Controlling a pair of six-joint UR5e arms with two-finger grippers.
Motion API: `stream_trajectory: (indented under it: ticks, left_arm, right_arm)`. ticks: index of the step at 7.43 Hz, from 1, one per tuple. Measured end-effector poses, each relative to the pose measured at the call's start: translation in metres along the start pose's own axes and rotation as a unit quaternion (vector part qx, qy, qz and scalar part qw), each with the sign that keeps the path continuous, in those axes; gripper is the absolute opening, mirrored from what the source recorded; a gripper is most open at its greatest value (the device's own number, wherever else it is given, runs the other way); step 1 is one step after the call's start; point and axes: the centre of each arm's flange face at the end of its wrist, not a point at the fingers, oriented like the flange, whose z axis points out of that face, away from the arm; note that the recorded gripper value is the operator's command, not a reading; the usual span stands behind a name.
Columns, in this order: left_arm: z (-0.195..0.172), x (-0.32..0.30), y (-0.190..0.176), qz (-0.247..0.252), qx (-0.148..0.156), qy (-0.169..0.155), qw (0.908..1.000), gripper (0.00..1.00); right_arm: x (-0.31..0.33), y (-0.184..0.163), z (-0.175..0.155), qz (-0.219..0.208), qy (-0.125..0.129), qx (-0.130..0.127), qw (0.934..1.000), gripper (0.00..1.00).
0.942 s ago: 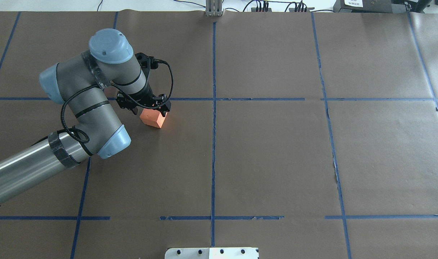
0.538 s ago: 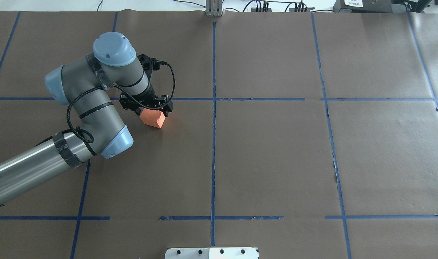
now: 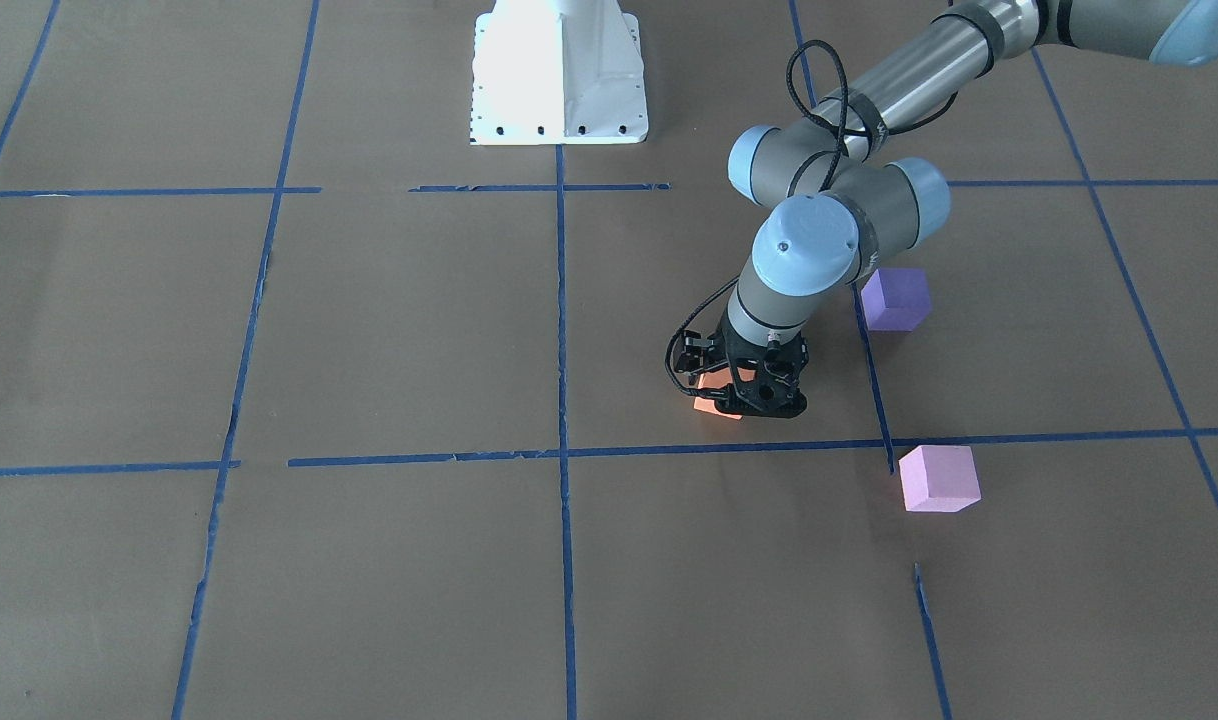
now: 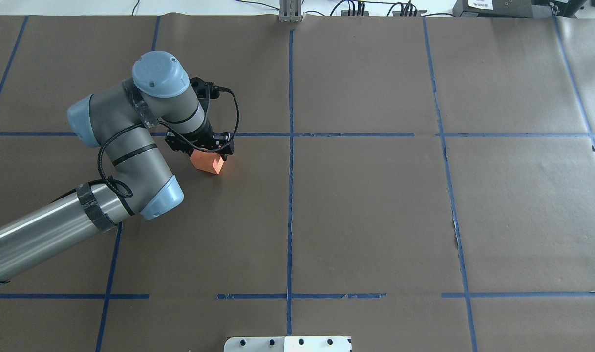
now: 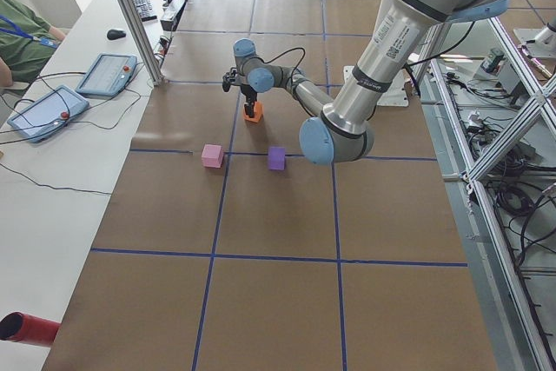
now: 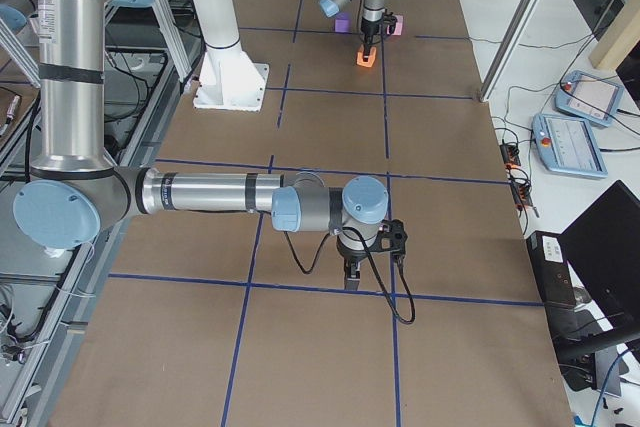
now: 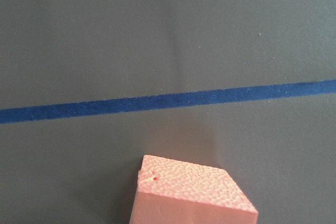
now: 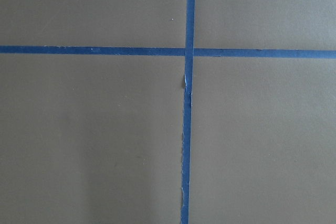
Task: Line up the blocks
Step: 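Close the left gripper on the orange cube, then carry the orange cube with the left gripper toward the pink cube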
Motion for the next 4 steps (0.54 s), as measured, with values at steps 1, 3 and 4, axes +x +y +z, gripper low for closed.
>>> stream_trajectory:
  ticks: [1,3,4]
  left_arm:
    - [-0.001,0.0,0.0,0.0,0.001,0.0,1.0,0.05]
    - [-0.024,0.003,0.0,0.001,0.01,0.008,0.9999,0.0]
    - [-0.046,0.003,0.0,-0.002,0.015,0.009,0.9998,0.0]
  right_arm:
    - [0.0,0.0,0.0,0.0,0.0,0.0,1.0,1.0]
    - [0.0,0.0,0.0,0.0,0.0,0.0,1.0,1.0]
    - [0.0,0.0,0.0,0.0,0.0,0.0,1.0,1.0]
